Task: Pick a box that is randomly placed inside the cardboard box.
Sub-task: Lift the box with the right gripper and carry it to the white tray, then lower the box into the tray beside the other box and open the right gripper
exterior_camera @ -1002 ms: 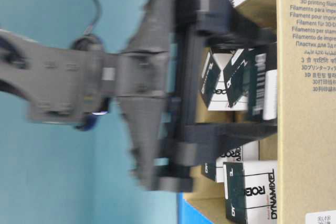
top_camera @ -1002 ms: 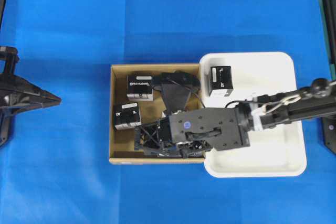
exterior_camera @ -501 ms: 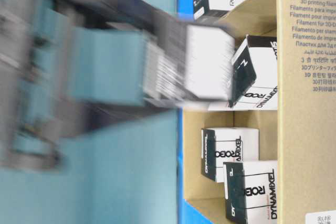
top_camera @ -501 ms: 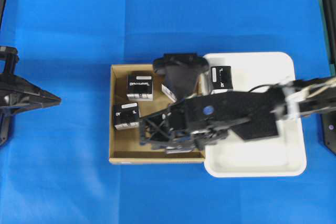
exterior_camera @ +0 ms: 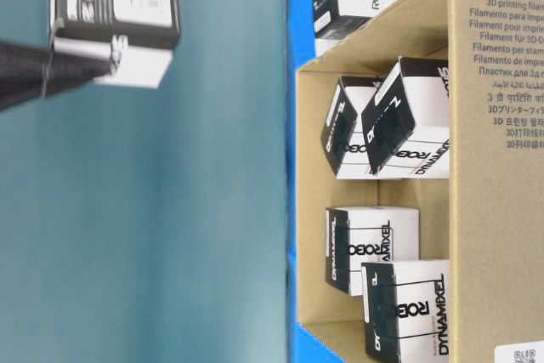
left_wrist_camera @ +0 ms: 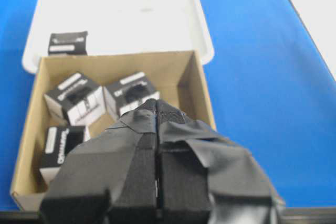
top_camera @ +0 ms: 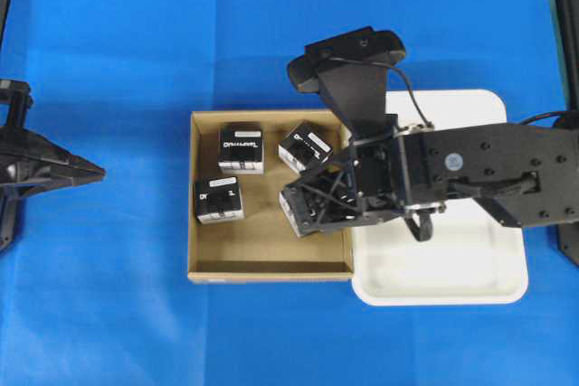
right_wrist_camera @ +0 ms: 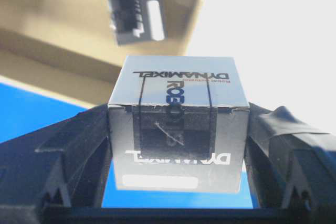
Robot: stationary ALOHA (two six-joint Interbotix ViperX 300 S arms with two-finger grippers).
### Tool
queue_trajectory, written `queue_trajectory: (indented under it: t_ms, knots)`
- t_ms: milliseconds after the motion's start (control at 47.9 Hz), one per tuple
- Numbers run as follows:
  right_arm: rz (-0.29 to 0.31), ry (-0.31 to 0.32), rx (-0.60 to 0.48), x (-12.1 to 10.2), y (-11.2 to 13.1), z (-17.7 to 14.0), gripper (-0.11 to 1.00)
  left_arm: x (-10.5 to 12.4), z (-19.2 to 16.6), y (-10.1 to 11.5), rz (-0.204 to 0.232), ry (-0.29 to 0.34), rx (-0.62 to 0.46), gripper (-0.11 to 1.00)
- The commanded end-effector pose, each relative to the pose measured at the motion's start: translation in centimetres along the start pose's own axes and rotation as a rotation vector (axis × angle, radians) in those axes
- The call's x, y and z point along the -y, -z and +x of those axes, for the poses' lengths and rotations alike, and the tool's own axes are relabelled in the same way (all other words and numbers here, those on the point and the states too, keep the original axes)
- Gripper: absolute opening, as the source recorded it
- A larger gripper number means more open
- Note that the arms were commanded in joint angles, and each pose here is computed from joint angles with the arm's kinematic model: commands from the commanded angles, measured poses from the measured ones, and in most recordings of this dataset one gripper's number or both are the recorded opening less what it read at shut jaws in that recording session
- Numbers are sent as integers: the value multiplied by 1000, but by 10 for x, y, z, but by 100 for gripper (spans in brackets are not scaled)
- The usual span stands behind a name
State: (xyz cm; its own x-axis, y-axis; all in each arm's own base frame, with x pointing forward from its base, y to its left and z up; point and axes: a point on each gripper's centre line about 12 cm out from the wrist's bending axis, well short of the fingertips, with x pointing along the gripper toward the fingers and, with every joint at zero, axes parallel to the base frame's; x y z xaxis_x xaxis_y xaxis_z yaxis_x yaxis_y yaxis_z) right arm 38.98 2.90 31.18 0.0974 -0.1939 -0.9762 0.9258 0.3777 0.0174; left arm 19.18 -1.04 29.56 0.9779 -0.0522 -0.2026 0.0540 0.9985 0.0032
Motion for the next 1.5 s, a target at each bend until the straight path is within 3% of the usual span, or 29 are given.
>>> queue_trajectory:
  t_ms: [0, 125, 355, 459, 543, 668, 772, 898, 1086, 1482]
  knots:
    - [11, 14, 14, 10, -8, -9, 74, 0, 0, -4, -1, 1, 11, -7]
    - [-14, 64, 17, 23, -11, -8, 74, 0, 0, -5, -1, 1, 15, -7]
    - [-125, 131, 15, 61, -15, 12, 74, 0, -1, -6, 0, 1, 20, -7]
    - [-67, 118, 22, 88, -23, 23, 74, 0, -2, -6, -6, 1, 17, -7]
    - [18, 89, 37, 109, -28, 35, 74, 0, -1, -4, -12, 1, 6, -7]
    - [190, 1, 72, 137, -33, 56, 74, 0, -2, -4, -12, -1, -6, -7]
    - [266, -77, 98, 148, -34, 75, 74, 0, -2, -4, -12, 1, -6, -7]
    - [306, -111, 91, 157, -28, 106, 74, 0, -2, -4, -11, -1, -6, -7]
    - [362, -65, 53, 165, -21, 132, 74, 0, -2, -4, -11, -1, -5, -7]
    - [403, -11, 19, 164, -29, 162, 74, 0, -2, -4, -14, -1, -6, -7]
